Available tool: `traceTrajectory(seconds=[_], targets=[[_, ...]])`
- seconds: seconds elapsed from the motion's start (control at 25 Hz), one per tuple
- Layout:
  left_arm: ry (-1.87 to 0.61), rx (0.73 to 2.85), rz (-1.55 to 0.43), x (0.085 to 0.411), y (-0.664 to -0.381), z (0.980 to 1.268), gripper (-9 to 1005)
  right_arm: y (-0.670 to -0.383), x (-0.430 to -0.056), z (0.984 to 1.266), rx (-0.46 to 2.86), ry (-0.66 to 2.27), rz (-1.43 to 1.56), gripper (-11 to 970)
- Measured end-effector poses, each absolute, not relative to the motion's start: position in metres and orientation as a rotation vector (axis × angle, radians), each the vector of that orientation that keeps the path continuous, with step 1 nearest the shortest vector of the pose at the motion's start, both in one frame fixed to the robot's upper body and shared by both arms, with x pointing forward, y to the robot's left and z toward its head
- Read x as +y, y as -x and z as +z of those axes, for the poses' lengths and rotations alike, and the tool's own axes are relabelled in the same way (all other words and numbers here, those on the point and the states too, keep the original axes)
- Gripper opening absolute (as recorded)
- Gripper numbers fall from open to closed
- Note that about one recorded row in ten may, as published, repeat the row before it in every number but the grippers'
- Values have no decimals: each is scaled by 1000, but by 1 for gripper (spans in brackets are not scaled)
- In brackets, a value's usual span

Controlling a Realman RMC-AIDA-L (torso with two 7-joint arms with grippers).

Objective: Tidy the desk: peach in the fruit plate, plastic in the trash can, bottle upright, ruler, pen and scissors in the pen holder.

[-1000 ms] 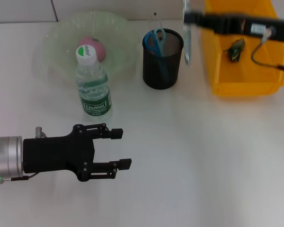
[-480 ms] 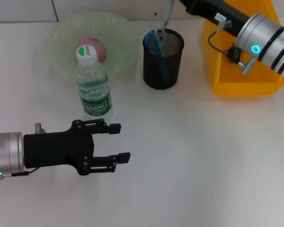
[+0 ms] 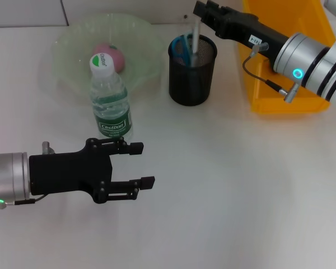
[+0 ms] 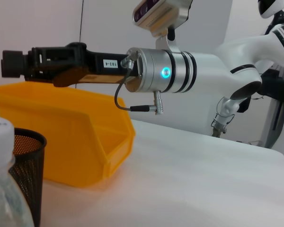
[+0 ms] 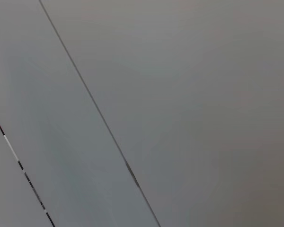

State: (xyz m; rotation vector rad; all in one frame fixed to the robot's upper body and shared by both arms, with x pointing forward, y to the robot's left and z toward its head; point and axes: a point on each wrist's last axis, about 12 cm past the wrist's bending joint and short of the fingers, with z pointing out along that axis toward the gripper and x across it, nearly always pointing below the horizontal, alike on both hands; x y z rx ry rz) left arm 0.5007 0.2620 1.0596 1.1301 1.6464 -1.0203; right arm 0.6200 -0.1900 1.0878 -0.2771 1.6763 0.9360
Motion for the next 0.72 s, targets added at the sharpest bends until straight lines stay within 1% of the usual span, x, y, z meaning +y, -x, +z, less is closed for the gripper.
traceTrajectory(seconds=[0.08,0.28,0.32,0.36,0.4,0.44,0.48,0.52,0.56,0.6,0.64,0.72], targets=[[-1131,1645,-1021,262,-501,1060,743,-619,-190,1087,1678,285,938,297],[-1134,1641,-1027,261,-501,1061,743,-614,-191,1090,1641,307,976,505],[-1134,1641,-1027,261,-501,1061,743,-612,-192,1092,1624,316,989,510],[-1132,1641,-1037,262,-500,1061,743,-604,-199,1097,1567,359,1035,516],[-1132,1641,-1037,262,-500,1061,743,-604,-199,1097,1567,359,1035,521],[-1131,1642,-1040,262,-499,1061,743,-591,-210,1105,1520,461,1075,527],[-1131,1642,-1040,262,-499,1061,743,-591,-210,1105,1520,461,1075,532],[-1123,1644,-1051,264,-498,1062,743,-583,-215,1109,1510,541,1095,538],[-1115,1650,-1061,265,-497,1062,743,-566,-221,1116,1537,726,1125,543],[-1115,1650,-1061,265,-497,1062,743,-566,-221,1116,1537,726,1125,549],[-1106,1658,-1075,267,-496,1063,743,-553,-224,1115,1582,834,1135,554],[-1100,1666,-1111,274,-491,1065,743,-534,-230,1109,1646,942,1148,565]])
